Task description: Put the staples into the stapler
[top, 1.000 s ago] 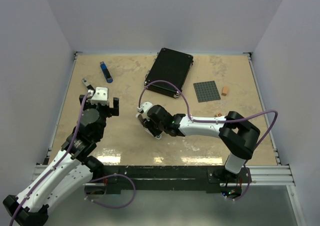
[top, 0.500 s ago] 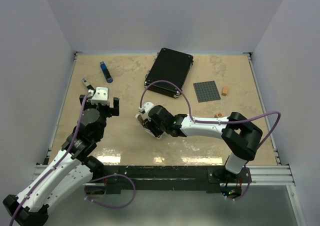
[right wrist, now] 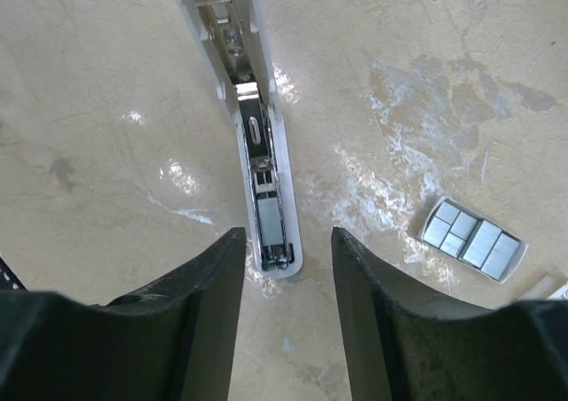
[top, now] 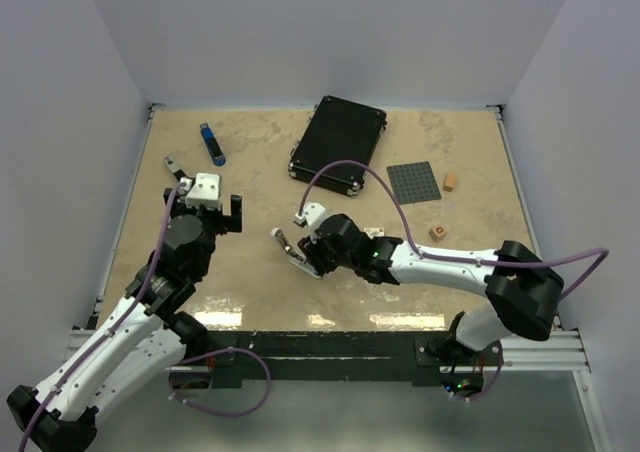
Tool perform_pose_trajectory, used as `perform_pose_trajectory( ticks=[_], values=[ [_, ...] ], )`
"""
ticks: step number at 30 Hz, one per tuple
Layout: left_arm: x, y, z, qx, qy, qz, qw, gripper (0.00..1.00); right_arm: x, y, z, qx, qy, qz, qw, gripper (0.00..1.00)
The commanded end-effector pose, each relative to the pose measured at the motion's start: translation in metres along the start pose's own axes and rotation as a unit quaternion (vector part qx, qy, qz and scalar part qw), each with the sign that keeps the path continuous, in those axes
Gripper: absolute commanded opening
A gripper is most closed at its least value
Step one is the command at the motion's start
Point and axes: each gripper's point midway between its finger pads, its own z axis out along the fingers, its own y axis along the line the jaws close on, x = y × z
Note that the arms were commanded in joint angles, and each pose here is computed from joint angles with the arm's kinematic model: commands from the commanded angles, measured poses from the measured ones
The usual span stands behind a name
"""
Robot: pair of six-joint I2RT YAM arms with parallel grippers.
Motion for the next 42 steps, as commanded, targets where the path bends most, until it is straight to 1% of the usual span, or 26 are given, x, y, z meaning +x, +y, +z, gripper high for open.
perform_pose_trajectory(
  ticks=[1,2,3,5,6,8,9,11,12,13,15,16,18,19,24,31,39,42],
  values=[
    [0.005,-0.021,0.004,0.045,0.014,-0.023,0.999,1.00,-0.009,0.004,-0.011,-0.020,-0.064,0.017,0.998,0.50],
    [0.009,-0.033,0.006,0.070,0.026,-0.035,0.997,1.00,-0.001,0.006,-0.010,-0.029,-0.074,0.018,0.997,0.52],
    [0.010,-0.040,0.006,0.085,0.033,-0.041,0.995,1.00,-0.005,0.006,-0.017,-0.033,-0.096,0.021,0.995,0.54],
    [0.011,-0.060,0.005,0.128,0.048,-0.066,0.988,1.00,0.002,0.006,-0.020,-0.040,-0.125,0.023,0.991,0.56],
    [0.010,-0.065,0.004,0.139,0.051,-0.077,0.986,1.00,-0.002,0.007,-0.026,-0.046,-0.146,0.024,0.988,0.59],
    [0.010,-0.078,0.002,0.164,0.054,-0.109,0.979,1.00,0.002,0.006,-0.030,-0.055,-0.179,0.014,0.982,0.61],
    [0.017,-0.082,0.002,0.170,0.060,-0.117,0.977,1.00,0.001,0.007,-0.032,-0.059,-0.192,0.011,0.980,0.62],
    [0.019,-0.089,0.002,0.181,0.056,-0.145,0.971,1.00,0.005,0.006,-0.035,-0.064,-0.219,-0.005,0.974,0.63],
    [0.028,-0.092,0.002,0.182,0.062,-0.150,0.970,1.00,0.006,0.006,-0.034,-0.064,-0.226,-0.009,0.972,0.63],
    [0.027,-0.094,0.004,0.184,0.057,-0.159,0.968,1.00,0.011,0.005,-0.030,-0.062,-0.224,-0.017,0.972,0.63],
    [0.037,-0.097,0.005,0.183,0.065,-0.170,0.966,1.00,0.011,0.006,-0.028,-0.065,-0.231,-0.022,0.970,0.62],
    [0.033,-0.098,0.007,0.185,0.054,-0.178,0.965,1.00,0.010,0.007,-0.026,-0.065,-0.230,-0.022,0.971,0.62],
    [0.042,-0.100,0.009,0.183,0.060,-0.179,0.965,1.00,0.008,0.006,-0.023,-0.062,-0.234,-0.020,0.970,0.61],
    [0.041,-0.100,0.010,0.184,0.053,-0.181,0.965,1.00,0.008,0.006,-0.022,-0.061,-0.235,-0.017,0.970,0.61],
    [0.056,-0.107,0.014,0.194,0.059,-0.164,0.965,1.00,0.012,0.008,-0.021,-0.067,-0.238,-0.004,0.969,0.57],
    [0.067,-0.116,0.017,0.212,0.047,-0.159,0.963,1.00,0.022,0.011,-0.010,-0.075,-0.223,0.001,0.972,0.53],
    [0.081,-0.125,0.018,0.233,0.046,-0.145,0.960,0.99,0.028,0.006,0.003,-0.055,-0.210,0.008,0.976,0.51],
    [0.085,-0.130,0.017,0.246,0.051,-0.139,0.958,0.98,0.030,0.006,0.007,-0.054,-0.205,0.006,0.977,0.47]
  ],
)
